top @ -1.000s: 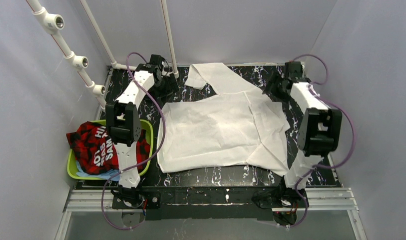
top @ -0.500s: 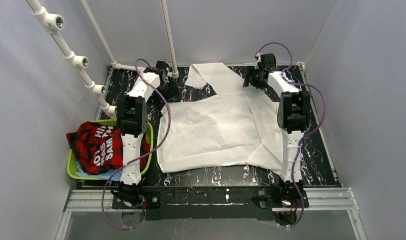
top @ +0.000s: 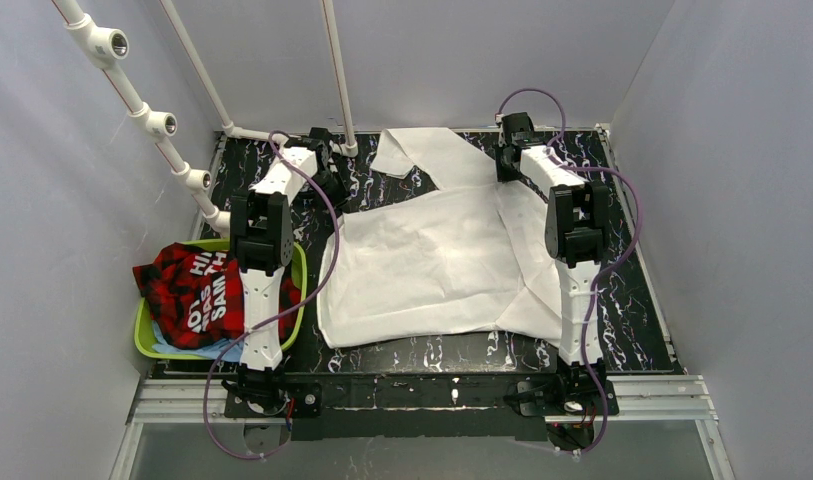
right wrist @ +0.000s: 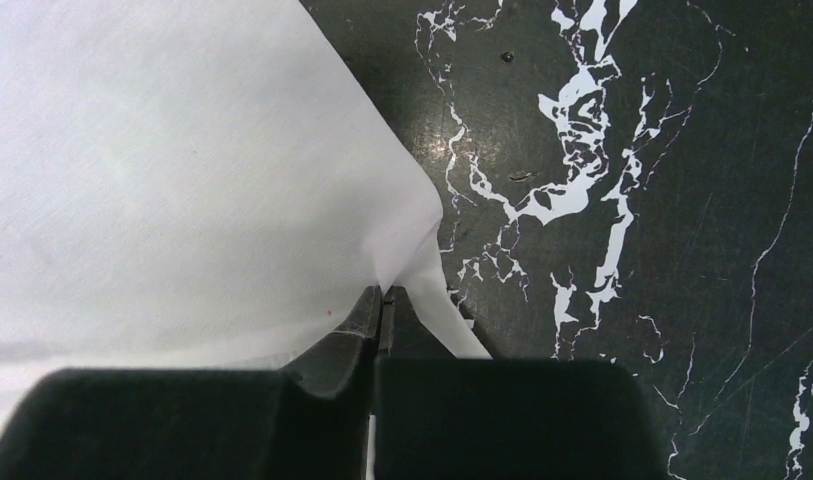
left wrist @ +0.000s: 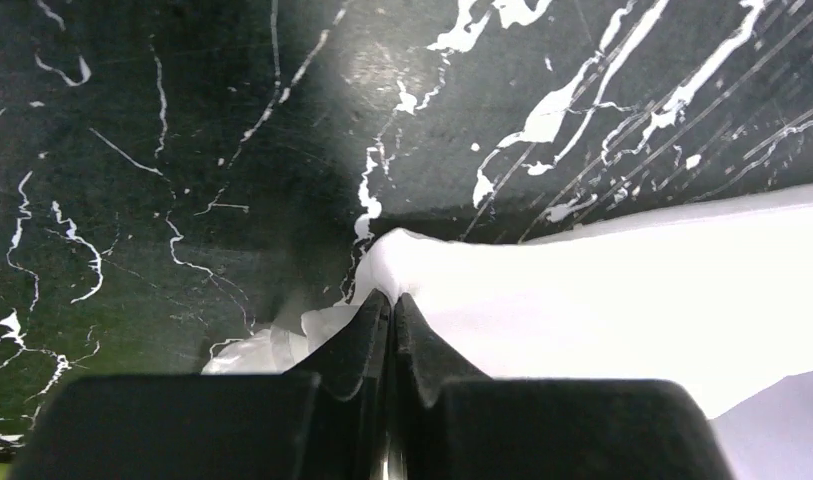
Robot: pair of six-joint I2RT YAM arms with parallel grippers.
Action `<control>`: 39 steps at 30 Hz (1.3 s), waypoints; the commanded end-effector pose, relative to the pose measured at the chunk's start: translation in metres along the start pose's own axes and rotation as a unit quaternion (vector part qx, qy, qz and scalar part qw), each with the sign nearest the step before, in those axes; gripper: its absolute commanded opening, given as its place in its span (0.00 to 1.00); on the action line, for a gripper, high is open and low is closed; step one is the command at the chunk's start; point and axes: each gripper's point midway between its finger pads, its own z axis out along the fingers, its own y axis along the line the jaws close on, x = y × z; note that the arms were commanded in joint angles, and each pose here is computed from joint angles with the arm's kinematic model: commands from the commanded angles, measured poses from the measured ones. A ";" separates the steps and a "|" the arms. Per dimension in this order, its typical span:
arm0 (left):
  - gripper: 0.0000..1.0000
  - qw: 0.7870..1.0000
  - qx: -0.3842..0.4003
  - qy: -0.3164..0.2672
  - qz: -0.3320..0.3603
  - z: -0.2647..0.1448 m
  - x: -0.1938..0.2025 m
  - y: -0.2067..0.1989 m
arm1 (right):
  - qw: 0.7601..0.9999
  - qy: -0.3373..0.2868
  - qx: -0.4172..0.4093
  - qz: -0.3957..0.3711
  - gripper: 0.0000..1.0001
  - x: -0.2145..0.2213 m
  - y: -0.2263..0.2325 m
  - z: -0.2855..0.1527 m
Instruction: Set up the pet bed
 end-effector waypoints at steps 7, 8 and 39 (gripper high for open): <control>0.00 0.988 0.051 -0.139 0.046 -0.101 -0.035 -0.016 | 0.987 -0.146 0.045 0.050 0.01 -0.081 -0.027 -0.082; 0.00 0.985 0.050 -0.159 0.053 -0.106 -0.037 -0.014 | 0.982 -0.171 0.047 0.059 0.01 -0.092 -0.031 -0.097; 0.98 0.961 -0.054 -0.246 0.113 -0.108 0.048 0.001 | 0.971 0.103 0.086 0.200 0.86 0.122 -0.030 -0.160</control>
